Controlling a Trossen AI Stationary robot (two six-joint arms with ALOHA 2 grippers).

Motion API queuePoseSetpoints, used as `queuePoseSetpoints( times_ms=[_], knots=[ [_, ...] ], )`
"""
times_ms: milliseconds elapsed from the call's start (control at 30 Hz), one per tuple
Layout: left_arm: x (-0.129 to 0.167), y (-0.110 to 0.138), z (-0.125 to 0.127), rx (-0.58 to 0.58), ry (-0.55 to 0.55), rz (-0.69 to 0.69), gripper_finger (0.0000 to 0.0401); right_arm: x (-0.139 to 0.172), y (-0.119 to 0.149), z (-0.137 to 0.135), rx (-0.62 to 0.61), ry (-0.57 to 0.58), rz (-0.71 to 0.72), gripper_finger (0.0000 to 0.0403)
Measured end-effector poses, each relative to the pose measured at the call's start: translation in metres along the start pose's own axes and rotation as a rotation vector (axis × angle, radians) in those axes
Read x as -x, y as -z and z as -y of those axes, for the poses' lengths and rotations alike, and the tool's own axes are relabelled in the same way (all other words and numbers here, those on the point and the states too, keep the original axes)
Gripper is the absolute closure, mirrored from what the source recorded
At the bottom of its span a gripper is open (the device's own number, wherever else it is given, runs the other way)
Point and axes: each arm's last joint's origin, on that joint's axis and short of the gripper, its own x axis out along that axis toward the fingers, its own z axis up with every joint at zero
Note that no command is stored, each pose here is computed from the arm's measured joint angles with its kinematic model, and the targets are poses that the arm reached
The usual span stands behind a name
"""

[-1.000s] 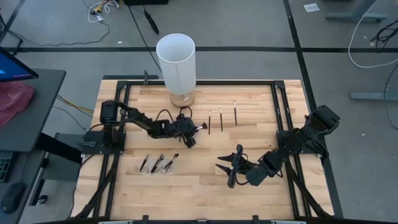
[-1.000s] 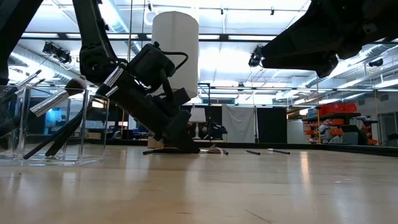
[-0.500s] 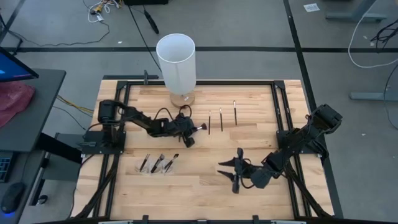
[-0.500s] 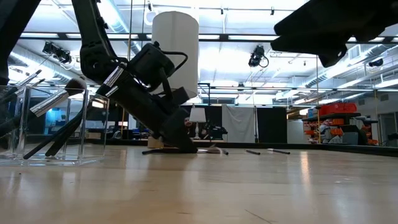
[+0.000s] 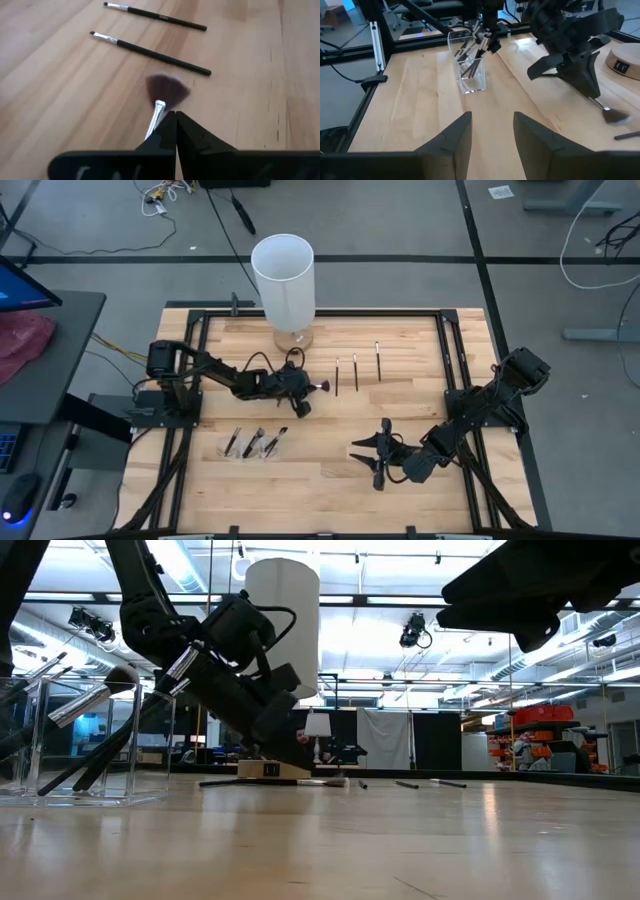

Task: Put items in baskets/containers
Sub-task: Put the highlighter brush in the transparent organizer

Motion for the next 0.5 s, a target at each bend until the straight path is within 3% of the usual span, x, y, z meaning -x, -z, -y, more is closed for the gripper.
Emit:
queuePoseSetpoints(
  times_ms=[167, 400, 500],
  knots=[
    [0.000, -0.003, -0.002, -0.004, -0.005, 0.026, 0.0366, 0.000, 0.000, 0.000, -0.001, 0.002, 0.000, 0.0254],
    [-0.007, 0.000, -0.024, -0.067, 0.018, -0.030, 0.0268, -0.004, -0.001, 0.003, -0.002, 0.016, 0.002, 0.0254],
    [-0.008, 0.001, -0.033, -0.120, 0.045, -0.056, 0.0245, -0.005, -0.002, 0.004, -0.004, 0.013, -0.001, 0.0254]
  ],
)
